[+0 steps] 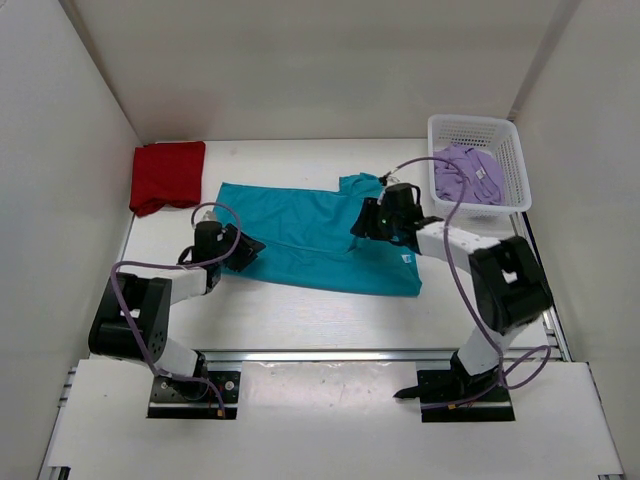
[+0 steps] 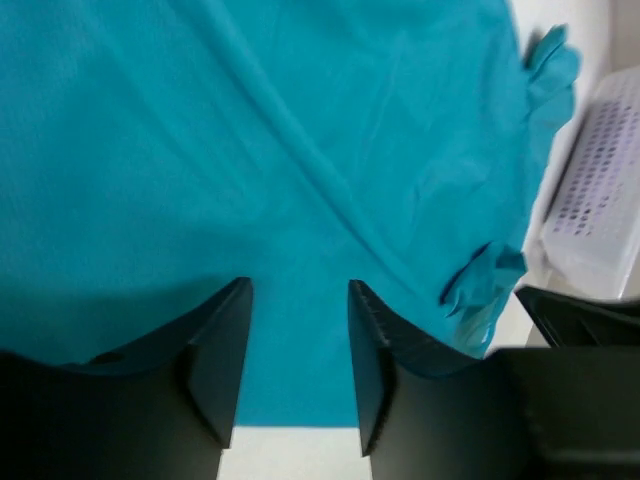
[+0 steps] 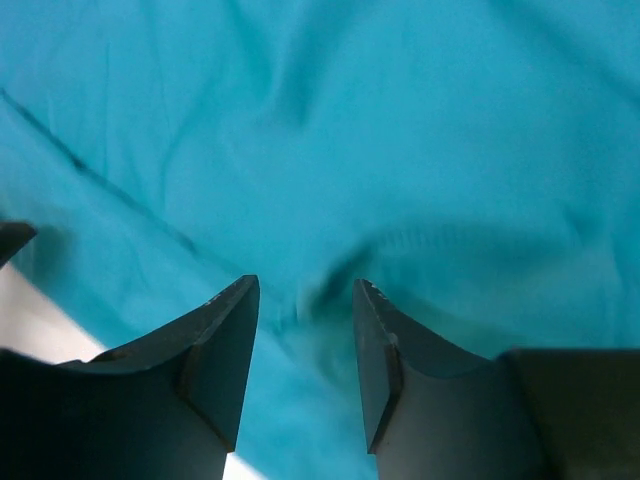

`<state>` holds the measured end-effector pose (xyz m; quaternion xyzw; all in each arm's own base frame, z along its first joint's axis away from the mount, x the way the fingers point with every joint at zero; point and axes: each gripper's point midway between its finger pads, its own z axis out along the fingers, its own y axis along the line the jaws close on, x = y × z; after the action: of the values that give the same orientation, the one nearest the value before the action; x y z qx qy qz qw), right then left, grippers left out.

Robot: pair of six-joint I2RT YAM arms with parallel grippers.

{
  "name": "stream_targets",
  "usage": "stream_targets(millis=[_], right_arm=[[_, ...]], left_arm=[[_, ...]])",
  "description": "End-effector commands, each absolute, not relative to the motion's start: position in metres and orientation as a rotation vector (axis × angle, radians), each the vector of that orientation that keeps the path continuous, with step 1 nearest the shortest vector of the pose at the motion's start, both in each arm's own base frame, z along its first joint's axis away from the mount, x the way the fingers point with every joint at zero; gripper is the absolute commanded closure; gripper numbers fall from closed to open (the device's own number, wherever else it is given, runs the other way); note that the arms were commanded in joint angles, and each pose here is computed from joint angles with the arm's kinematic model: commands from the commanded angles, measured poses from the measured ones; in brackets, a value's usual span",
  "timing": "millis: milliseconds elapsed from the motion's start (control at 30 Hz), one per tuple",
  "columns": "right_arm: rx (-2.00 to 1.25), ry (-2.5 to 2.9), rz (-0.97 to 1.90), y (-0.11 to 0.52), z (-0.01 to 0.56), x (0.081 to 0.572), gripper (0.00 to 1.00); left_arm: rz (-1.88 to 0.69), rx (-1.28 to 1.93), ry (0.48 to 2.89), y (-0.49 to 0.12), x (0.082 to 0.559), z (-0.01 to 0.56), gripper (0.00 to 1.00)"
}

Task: Fold and stack the t-shirts
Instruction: Fold the flattened tshirt in 1/3 of the way

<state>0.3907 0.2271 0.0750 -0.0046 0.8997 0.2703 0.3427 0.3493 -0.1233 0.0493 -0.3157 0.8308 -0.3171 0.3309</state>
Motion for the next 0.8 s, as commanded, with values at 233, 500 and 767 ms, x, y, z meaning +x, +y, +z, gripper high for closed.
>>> stream_targets(millis=[233,500,767], right_arm=[[-0.028,2.316,0.733,0.213,0.074,0.36,1.0],[-0.064,2.382,0.718,0.233,0.056,0.377,0.94],[-0.117,2.428,0.794,0.271,0.052,0.407,0.93]], left_arm=[[-0.852,-0.725,2.202,-0.137,0.339,0.046,0.54],[-0.856,-0.745,2.191,-0.134,0.335,0.043,0.57],[-0.9,-0.787,2.161,-0.129,0.334,0.045,0.57]])
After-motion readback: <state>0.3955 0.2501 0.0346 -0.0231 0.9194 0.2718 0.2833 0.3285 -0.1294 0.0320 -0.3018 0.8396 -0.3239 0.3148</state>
